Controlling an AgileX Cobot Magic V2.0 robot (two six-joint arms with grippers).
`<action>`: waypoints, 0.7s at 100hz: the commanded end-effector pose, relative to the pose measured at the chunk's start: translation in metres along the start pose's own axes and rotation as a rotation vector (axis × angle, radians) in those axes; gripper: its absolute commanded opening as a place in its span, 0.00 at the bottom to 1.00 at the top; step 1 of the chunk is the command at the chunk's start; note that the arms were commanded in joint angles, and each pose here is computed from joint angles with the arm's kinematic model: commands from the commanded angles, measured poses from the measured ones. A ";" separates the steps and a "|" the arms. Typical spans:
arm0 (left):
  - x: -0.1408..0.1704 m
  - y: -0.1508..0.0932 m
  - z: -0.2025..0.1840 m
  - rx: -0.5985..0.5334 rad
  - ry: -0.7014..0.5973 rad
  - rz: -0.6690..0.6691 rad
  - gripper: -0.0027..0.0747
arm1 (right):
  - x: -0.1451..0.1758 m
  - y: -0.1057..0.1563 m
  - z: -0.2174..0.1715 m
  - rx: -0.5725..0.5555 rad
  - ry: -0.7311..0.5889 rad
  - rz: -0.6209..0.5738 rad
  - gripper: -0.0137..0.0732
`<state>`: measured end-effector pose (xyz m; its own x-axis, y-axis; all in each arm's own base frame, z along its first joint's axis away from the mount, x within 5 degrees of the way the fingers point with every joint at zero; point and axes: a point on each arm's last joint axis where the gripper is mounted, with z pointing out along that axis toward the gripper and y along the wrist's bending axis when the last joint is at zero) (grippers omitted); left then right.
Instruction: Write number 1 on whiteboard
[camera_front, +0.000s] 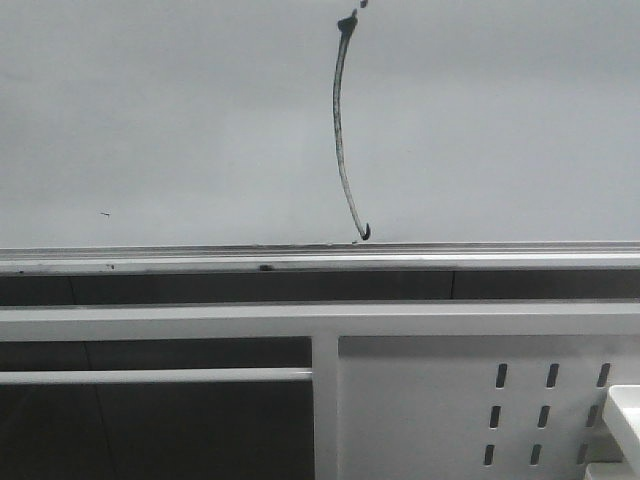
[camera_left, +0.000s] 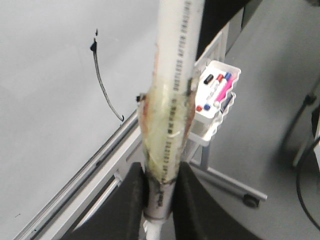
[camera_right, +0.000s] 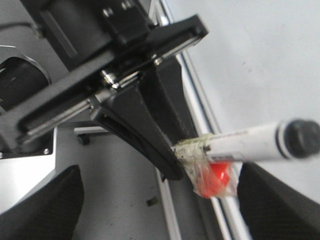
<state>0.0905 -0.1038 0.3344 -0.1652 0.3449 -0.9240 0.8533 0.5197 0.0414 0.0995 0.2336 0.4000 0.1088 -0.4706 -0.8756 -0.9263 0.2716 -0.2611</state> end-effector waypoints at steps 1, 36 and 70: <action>-0.010 0.009 0.001 -0.082 -0.139 -0.112 0.01 | -0.023 -0.008 -0.038 0.066 -0.162 -0.043 0.77; 0.019 0.034 0.024 -0.290 -0.224 -0.395 0.01 | 0.023 -0.008 -0.130 0.243 -0.230 -0.064 0.11; 0.016 0.025 0.069 -0.405 -0.271 -0.319 0.01 | 0.129 -0.012 -0.168 0.616 -0.157 0.088 0.10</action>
<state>0.1410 -0.1329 0.2786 -0.3410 0.0029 -0.9401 0.5607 0.8033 -0.2009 0.0658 0.0452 0.3535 0.0960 -0.4039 -0.9097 -0.6305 0.6826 -0.3696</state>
